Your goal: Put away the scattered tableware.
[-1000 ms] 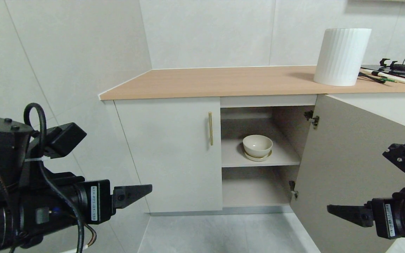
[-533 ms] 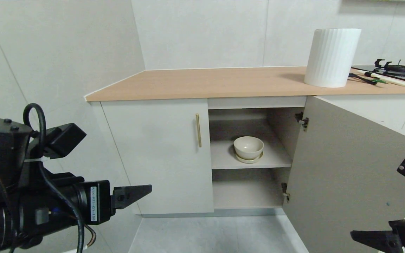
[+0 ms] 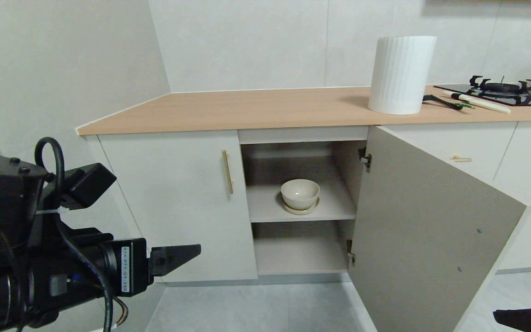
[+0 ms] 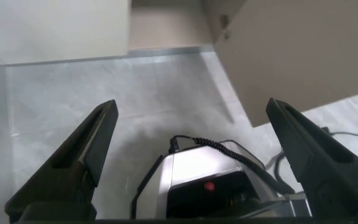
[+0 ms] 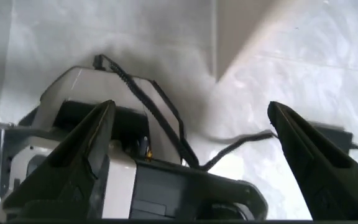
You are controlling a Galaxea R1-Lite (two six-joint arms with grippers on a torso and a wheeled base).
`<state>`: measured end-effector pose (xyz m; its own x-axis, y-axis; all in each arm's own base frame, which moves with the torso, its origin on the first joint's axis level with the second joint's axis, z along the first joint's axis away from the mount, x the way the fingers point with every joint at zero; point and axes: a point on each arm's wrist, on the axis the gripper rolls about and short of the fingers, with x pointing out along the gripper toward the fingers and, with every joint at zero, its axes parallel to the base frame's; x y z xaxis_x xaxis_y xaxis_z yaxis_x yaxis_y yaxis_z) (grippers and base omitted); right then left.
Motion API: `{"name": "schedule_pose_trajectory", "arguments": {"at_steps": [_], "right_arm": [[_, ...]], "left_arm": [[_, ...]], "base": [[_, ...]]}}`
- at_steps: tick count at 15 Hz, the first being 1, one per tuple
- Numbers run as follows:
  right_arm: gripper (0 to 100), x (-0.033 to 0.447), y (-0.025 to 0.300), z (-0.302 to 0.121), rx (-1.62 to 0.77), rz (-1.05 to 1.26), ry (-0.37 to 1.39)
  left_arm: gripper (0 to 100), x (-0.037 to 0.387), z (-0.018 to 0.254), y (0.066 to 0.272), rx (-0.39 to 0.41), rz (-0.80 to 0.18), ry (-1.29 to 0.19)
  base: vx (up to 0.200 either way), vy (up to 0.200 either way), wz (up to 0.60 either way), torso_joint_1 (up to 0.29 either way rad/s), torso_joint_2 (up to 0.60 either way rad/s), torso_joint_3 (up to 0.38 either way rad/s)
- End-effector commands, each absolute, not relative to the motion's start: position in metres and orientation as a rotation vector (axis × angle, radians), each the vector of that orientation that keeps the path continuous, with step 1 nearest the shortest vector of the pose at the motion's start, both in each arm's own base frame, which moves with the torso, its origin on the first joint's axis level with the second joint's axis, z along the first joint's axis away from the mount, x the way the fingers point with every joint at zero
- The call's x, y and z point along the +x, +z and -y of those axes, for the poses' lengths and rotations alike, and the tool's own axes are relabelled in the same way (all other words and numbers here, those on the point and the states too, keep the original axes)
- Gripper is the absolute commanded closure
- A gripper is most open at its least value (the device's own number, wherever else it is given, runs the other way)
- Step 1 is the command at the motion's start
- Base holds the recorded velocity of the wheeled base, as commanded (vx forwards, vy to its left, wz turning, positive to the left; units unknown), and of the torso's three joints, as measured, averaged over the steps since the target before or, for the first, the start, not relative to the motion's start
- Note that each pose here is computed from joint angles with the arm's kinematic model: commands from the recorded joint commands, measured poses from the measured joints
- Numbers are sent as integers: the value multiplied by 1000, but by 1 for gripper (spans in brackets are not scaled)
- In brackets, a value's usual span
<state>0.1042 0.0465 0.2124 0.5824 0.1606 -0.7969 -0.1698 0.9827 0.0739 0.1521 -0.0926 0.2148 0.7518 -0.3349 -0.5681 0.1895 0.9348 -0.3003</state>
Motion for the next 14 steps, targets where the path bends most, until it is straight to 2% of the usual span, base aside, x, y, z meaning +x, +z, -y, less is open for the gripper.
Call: {"name": "schedule_pose_trajectory", "arguments": {"at_steps": [1, 5, 10, 14], "right_arm": [[0, 107, 221, -41, 2, -916, 127], [0, 116, 227, -19, -11, -877, -100], [0, 132, 222, 4, -11, -890, -247], [0, 166, 209, 23, 47, -840, -349]], "left_arm": [[0, 152, 93, 215, -232, -663, -287], [0, 153, 93, 214, -232, -667, -285], [0, 153, 93, 214, -233, -666, -287], [0, 153, 93, 215, -236, -663, -289]], "base": [[0, 0, 0, 0, 0, 0], [0, 0, 0, 0, 0, 0], [0, 0, 0, 0, 0, 0], [0, 0, 0, 0, 0, 0]]}}
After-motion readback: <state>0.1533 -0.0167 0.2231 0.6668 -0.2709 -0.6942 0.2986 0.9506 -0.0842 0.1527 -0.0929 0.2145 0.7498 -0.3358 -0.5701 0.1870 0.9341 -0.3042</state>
